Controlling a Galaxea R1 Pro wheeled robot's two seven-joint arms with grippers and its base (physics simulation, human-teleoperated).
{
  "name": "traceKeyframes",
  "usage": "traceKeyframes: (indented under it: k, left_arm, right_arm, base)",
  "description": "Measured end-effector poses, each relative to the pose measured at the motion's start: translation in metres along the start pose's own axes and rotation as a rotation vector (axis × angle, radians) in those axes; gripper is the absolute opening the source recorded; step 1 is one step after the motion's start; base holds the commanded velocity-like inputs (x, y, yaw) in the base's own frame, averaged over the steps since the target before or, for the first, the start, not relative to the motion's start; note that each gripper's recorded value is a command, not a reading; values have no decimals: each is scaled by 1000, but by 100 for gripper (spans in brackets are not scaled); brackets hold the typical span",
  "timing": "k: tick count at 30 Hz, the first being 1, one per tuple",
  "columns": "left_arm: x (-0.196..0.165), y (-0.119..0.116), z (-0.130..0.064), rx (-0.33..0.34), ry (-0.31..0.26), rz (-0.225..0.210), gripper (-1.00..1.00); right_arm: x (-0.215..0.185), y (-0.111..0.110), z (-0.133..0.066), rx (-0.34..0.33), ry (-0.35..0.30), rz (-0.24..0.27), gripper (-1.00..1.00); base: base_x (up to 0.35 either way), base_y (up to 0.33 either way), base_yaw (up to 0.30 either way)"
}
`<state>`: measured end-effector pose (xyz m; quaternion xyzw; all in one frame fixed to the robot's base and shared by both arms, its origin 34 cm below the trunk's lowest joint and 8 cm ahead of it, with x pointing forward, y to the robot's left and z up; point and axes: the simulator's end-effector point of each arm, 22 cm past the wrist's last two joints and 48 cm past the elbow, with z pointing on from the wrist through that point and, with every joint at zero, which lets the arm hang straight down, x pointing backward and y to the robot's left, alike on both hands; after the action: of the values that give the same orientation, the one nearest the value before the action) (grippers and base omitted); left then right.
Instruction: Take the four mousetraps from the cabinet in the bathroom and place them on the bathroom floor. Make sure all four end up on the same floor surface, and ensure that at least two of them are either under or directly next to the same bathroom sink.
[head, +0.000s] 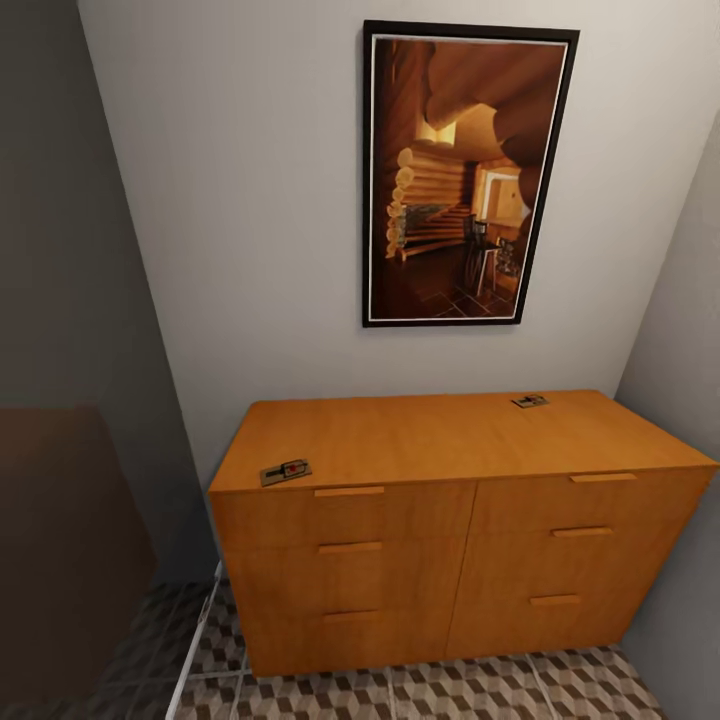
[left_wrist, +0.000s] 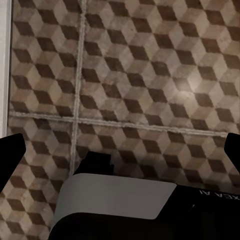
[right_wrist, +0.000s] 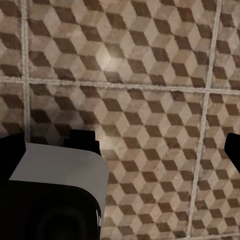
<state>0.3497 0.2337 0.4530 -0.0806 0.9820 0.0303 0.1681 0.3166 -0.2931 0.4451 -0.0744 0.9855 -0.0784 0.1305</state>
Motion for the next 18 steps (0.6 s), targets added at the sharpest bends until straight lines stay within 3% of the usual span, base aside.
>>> traceKeyframes:
  k: [18]
  left_arm:
    - [-3, -4, 0, 6, -8, 18, 100]
  right_arm:
    - [-1, -6, 0, 14, -4, -11, 100]
  base:
    - [-4, 0, 0]
